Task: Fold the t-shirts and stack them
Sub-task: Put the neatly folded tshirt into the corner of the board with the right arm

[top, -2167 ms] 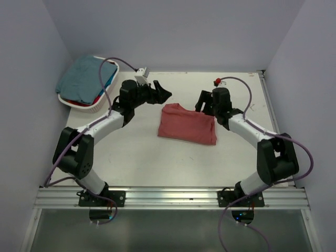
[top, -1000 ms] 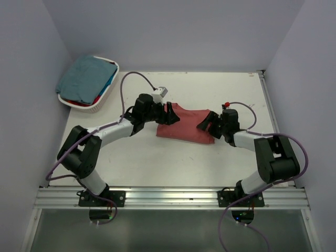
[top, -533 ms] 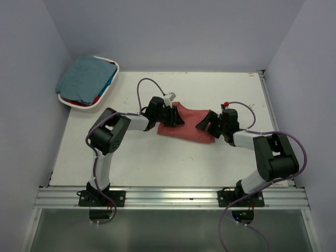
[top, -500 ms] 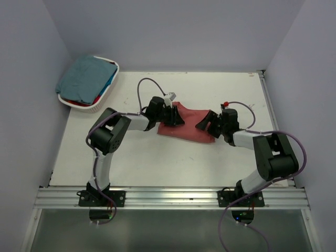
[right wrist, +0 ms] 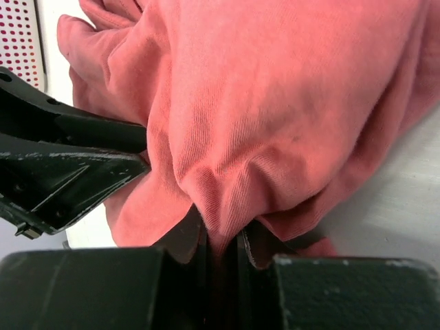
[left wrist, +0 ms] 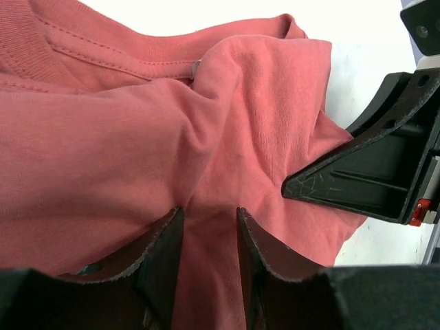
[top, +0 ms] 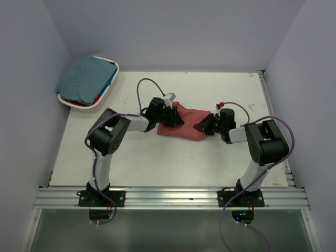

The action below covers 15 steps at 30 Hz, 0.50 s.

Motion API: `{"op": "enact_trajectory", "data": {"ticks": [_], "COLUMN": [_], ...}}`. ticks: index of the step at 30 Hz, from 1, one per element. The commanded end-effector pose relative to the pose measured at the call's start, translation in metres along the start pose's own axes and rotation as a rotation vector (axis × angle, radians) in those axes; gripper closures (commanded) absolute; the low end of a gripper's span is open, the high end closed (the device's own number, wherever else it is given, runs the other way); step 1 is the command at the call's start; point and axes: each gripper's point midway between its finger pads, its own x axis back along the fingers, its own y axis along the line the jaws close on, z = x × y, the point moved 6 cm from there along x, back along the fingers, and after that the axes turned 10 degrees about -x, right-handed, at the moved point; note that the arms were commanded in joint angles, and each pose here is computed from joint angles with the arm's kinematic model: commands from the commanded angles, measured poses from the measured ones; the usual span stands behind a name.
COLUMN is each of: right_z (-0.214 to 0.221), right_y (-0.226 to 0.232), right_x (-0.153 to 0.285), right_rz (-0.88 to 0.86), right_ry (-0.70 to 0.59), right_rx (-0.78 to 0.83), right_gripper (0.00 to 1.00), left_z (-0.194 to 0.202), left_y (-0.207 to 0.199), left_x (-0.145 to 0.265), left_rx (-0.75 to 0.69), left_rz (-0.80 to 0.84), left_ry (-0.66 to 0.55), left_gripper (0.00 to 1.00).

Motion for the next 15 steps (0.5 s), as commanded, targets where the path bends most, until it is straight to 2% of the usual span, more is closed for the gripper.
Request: {"op": "enact_trajectory", "data": {"ticks": [1,3,4,8,12,15], "right_z": [0.028,0.022,0.014,-0.011,-0.047,-0.072], "right_y": [-0.021,-0.011,0.001,0.016,0.019,0.013], "right_x": [0.011,0.017,0.024,0.042,0.063,0.082], "right_rz": [0.112,0.108,0.084,0.087,0.095,0.111], "right_ry": [0.088,0.051,0.009,-0.16,-0.39,-0.579], "right_rx": [-0.053,-0.048,-0.045,-0.106,-0.22,-0.316], "right_gripper": [1.0,1.0,1.0,1.0,1.0,1.0], "left_z": [0.033,0.018,-0.002,-0.047,-0.08,-0.084], "left_y": [0.009,0.006,-0.005,-0.016,-0.02,-0.016], "left_x": [0.019,0.032,0.044,0.086,0.134,0.158], "left_rx": [-0.001,-0.013,-0.035,-0.076,-0.087,-0.082], "left_rz": [-0.098,-0.113,-0.108,-0.166,-0.201,-0.232], "left_ry": [0.121,0.08,0.024,-0.106,-0.227,-0.265], "left_gripper": [0.58,0.54,0.46,0.32,0.25,0.25]}}
